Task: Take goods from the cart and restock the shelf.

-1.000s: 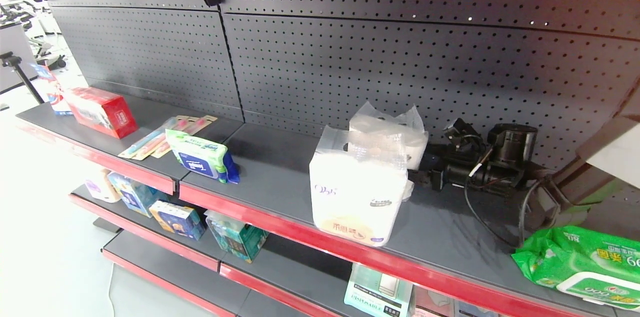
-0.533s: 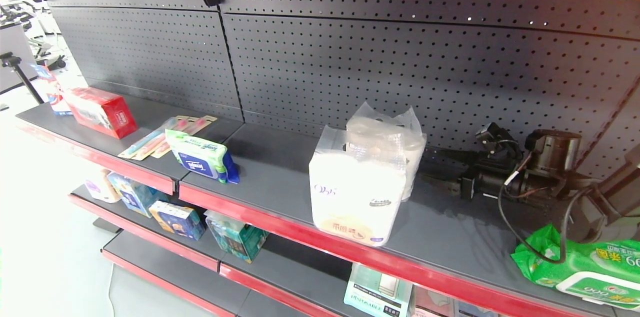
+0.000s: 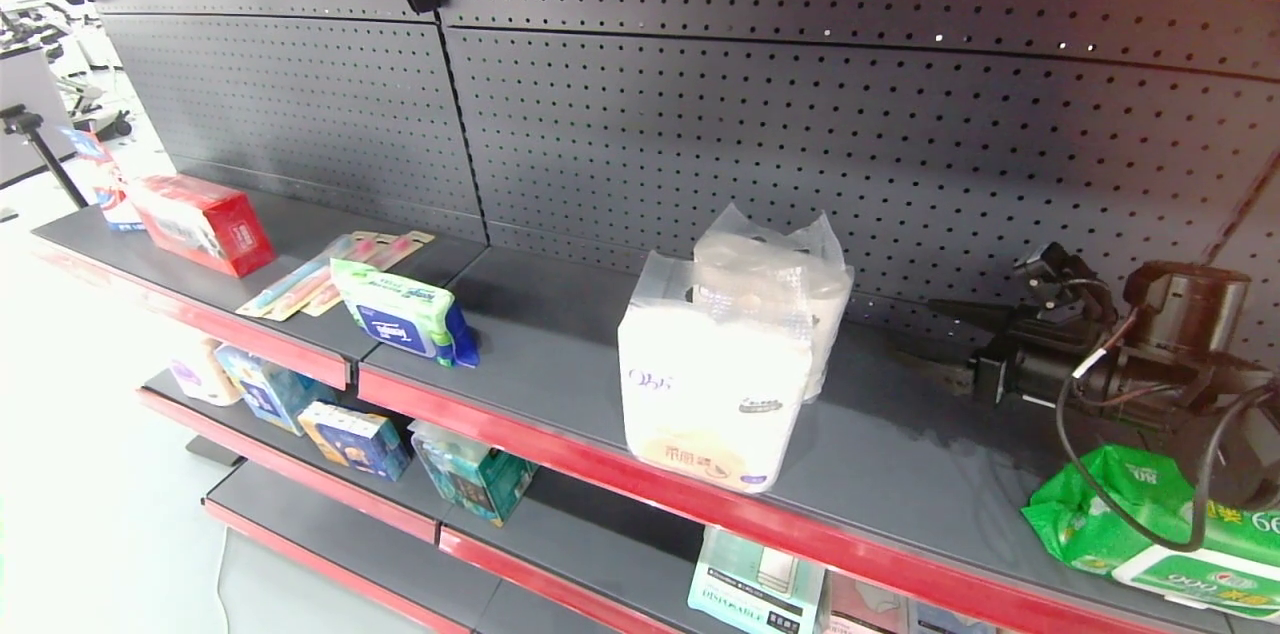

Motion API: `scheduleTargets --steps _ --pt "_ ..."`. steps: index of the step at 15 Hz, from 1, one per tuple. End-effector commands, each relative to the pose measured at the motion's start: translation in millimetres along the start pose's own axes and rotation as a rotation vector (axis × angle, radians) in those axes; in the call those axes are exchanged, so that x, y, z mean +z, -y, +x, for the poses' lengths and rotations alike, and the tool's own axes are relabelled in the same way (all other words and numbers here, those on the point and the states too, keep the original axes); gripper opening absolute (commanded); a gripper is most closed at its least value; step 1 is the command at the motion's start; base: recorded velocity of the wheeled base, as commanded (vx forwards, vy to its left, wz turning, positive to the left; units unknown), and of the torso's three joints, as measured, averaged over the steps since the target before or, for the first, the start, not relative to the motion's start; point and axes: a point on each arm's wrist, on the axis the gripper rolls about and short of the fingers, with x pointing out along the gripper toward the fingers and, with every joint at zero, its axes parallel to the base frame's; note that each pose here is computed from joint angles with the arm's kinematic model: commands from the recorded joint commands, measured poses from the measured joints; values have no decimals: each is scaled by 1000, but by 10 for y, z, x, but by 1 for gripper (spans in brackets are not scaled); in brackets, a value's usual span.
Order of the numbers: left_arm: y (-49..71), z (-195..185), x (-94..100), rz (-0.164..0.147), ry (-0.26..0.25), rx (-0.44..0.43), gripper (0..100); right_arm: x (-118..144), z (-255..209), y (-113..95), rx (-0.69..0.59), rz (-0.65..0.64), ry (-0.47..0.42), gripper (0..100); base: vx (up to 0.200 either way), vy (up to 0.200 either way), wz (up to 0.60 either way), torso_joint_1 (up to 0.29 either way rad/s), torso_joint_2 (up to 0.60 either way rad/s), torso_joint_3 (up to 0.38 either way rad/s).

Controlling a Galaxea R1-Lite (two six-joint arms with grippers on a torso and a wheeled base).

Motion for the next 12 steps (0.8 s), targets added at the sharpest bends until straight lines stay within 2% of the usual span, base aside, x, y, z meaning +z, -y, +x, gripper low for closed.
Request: scheduleTargets --steps 1,6,12 --pt "0 0 0 0 0 1 100 75 -103 -9 -22 -13 17 100 0 0 0 0 0 0" --pt "0 0 0 0 0 1 100 116 -377 -18 -88 -5 21 100 0 0 0 0 0 0" --pt "0 0 0 0 0 1 100 124 -719 -138 -165 6 16 100 0 0 0 0 0 0"
